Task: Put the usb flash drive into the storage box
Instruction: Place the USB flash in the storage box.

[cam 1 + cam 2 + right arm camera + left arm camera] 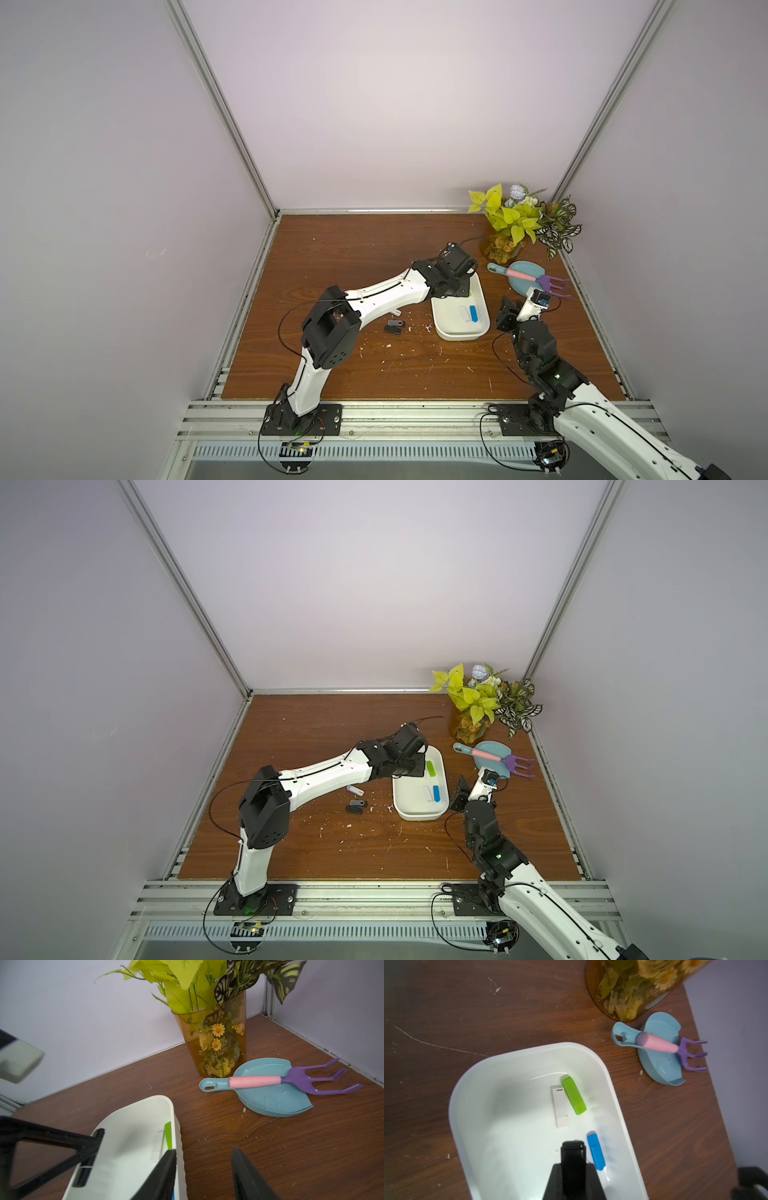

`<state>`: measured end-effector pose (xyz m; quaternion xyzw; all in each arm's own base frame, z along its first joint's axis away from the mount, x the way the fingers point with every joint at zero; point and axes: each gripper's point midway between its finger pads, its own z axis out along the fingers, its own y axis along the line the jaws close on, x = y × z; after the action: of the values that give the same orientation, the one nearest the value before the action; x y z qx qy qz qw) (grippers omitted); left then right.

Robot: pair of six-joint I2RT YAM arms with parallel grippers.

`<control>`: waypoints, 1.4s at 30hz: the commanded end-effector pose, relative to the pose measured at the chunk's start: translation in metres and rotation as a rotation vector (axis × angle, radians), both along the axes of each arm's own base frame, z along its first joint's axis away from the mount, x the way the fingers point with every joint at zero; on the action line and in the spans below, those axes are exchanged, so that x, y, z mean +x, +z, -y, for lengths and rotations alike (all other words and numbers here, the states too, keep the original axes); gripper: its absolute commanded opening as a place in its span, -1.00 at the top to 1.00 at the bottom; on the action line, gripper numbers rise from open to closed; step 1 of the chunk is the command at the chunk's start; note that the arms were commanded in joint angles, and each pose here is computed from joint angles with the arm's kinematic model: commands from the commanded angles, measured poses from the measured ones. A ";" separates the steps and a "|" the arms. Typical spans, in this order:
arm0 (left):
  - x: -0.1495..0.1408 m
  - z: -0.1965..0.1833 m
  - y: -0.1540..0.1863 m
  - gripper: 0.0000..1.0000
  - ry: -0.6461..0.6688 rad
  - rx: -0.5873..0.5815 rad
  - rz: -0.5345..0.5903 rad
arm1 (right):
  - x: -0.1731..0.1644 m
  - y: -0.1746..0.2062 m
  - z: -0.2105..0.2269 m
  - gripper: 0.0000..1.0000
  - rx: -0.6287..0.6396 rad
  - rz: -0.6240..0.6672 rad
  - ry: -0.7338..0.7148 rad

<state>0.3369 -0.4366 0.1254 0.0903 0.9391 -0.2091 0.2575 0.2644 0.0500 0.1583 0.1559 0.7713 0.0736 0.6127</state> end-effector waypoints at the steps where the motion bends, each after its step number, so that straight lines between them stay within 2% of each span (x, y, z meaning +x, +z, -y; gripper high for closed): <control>1: 0.006 -0.001 -0.007 0.81 0.035 0.044 0.001 | 0.002 0.004 0.006 0.03 0.010 0.013 -0.039; 10: 0.023 -0.003 -0.054 0.78 0.109 0.116 -0.029 | 0.003 0.002 -0.001 0.03 0.020 0.012 -0.007; 30: 0.050 -0.018 -0.087 0.70 0.202 0.149 -0.052 | 0.006 -0.001 -0.007 0.03 0.027 0.004 0.022; 35: 0.050 -0.018 -0.091 0.61 0.203 0.148 -0.065 | 0.006 -0.002 -0.007 0.03 0.029 0.000 0.027; 42: 0.048 -0.015 -0.090 0.31 0.193 0.136 -0.076 | 0.007 -0.002 -0.008 0.03 0.032 -0.001 0.031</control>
<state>0.3817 -0.4251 0.0403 0.0129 0.9622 -0.1288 0.2395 0.2679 0.0555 0.1482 0.1472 0.7829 0.0797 0.5992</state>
